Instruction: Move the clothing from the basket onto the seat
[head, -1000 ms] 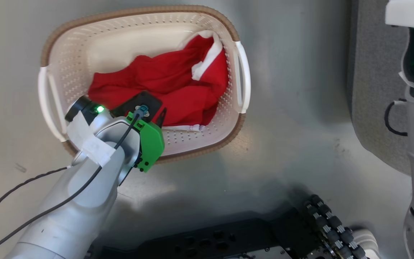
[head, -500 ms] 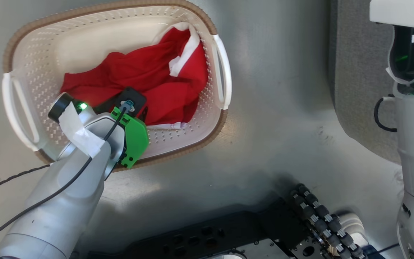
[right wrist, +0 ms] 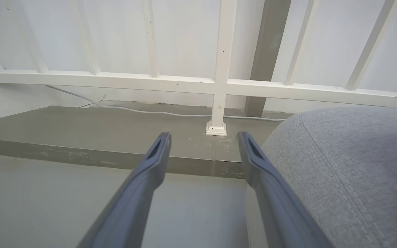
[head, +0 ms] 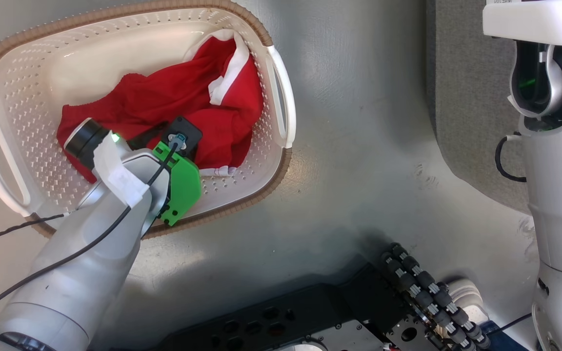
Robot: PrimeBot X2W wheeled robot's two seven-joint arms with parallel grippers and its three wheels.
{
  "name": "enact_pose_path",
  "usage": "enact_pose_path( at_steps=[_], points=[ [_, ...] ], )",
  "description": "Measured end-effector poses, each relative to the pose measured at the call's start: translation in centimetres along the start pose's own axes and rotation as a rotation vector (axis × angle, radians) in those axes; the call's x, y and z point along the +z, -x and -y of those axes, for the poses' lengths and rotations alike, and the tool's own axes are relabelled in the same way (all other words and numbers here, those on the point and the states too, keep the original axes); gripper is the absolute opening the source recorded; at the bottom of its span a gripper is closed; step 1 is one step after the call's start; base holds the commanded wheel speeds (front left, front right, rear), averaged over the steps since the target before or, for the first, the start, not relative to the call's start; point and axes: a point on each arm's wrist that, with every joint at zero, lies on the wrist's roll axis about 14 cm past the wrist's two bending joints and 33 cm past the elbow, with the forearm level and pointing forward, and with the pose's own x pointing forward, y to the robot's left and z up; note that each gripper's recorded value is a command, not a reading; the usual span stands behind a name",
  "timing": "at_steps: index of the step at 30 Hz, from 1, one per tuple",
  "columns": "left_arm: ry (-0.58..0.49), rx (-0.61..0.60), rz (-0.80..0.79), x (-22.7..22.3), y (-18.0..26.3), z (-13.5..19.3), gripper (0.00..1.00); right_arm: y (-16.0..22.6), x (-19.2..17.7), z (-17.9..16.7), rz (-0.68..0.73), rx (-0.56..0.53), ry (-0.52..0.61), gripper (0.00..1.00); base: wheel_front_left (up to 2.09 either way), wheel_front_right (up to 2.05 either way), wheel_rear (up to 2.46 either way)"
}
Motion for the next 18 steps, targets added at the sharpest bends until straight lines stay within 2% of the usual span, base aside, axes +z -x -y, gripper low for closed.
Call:
enact_pose_path(
  at_steps=[2,3,5,11,18],
  points=[
    [-0.007,-0.006,-0.013,-0.4,-0.1,0.1,1.00,0.1,-0.1,0.1,-0.002,-0.003,0.003,1.00,0.00,0.00,0.00],
    [-0.007,-0.008,-0.013,-0.5,-0.1,0.2,0.88,0.1,-0.1,0.2,-0.003,-0.004,0.004,1.00,0.00,0.00,0.00],
    [-0.010,-0.014,-0.016,-0.6,-0.2,0.4,0.00,0.1,-0.1,0.2,-0.001,-0.006,0.004,1.00,0.00,0.00,0.00],
    [-0.002,-0.026,0.001,-0.3,-0.3,0.8,0.00,0.2,-0.3,0.3,-0.007,-0.011,0.005,1.00,0.00,0.00,0.00],
    [0.005,-0.016,0.099,2.5,0.0,0.5,0.00,0.1,-0.3,0.6,-0.008,-0.026,0.014,1.00,0.00,0.00,0.00]
  ],
)
